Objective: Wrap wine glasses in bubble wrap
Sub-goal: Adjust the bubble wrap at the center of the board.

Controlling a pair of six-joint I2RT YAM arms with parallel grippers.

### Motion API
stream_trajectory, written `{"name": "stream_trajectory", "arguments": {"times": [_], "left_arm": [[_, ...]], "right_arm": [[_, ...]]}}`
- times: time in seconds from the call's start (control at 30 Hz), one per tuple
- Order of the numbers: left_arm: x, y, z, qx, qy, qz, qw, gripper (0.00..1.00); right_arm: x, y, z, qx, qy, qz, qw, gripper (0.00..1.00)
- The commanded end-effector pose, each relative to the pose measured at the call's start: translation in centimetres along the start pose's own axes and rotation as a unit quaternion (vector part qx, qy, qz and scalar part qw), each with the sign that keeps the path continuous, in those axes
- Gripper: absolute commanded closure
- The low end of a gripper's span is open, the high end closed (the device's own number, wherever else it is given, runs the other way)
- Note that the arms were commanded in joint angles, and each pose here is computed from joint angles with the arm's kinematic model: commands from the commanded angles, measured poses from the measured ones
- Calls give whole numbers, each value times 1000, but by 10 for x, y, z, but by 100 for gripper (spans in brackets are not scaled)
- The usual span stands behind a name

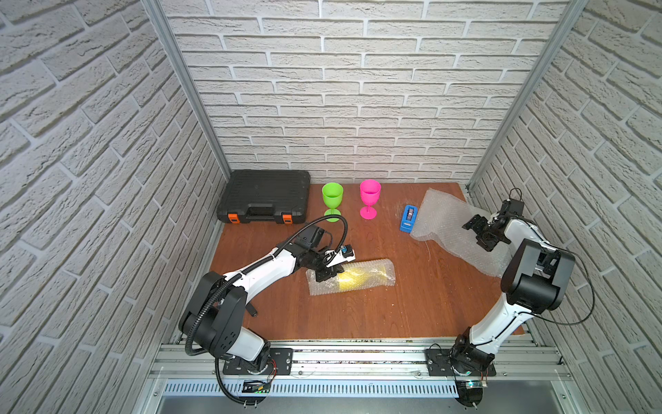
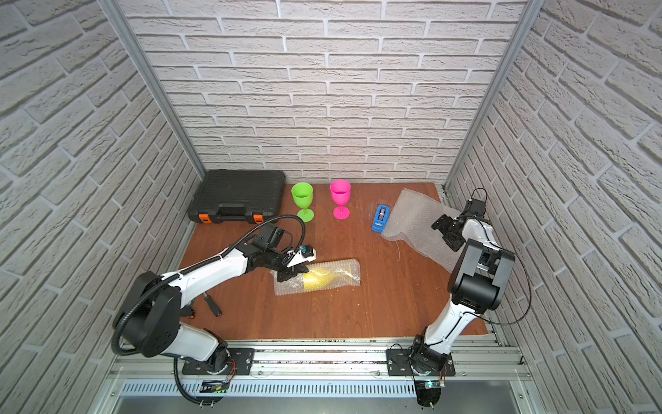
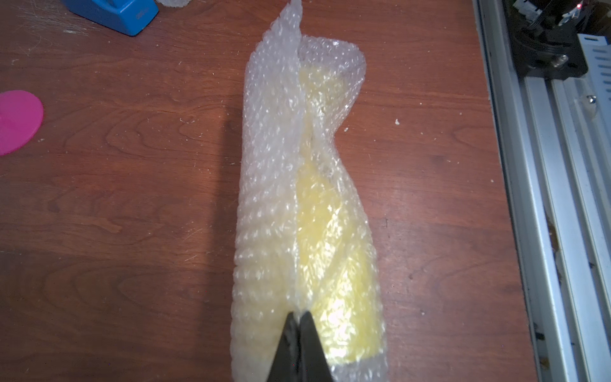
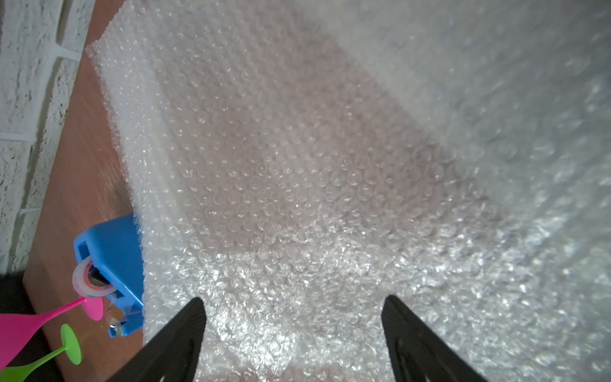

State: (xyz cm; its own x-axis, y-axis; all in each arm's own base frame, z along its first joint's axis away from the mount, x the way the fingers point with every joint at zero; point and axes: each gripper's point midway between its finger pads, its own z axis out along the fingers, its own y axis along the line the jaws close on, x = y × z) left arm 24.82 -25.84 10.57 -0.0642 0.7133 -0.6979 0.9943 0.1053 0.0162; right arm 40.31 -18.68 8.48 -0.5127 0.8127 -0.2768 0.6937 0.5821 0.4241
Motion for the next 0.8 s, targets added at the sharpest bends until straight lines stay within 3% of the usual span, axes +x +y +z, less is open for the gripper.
{"name": "stream_trajectory", "arguments": {"times": [0.0,0.17,0.37,0.6,0.77], "left_arm": [[-3,-1,0,6,-9,-1,1000,100],[-4,0,2,6,-12,1,1000,100],[-4,-2,3,11,-13,-2,1000,100],[-5,-3,2,9,-11,1,1000,100],[-4,-3,3,9,-11,0,1000,100]], "right_arm": [[-20,-23,7,25,-24,37,999,18],[5,-64,7,87,-18,79,993,18],[66,-97,-2,136,13,125,983,18],[142,-106,-28,144,58,176,972,21],[188,-62,-54,77,70,159,982,22]]}}
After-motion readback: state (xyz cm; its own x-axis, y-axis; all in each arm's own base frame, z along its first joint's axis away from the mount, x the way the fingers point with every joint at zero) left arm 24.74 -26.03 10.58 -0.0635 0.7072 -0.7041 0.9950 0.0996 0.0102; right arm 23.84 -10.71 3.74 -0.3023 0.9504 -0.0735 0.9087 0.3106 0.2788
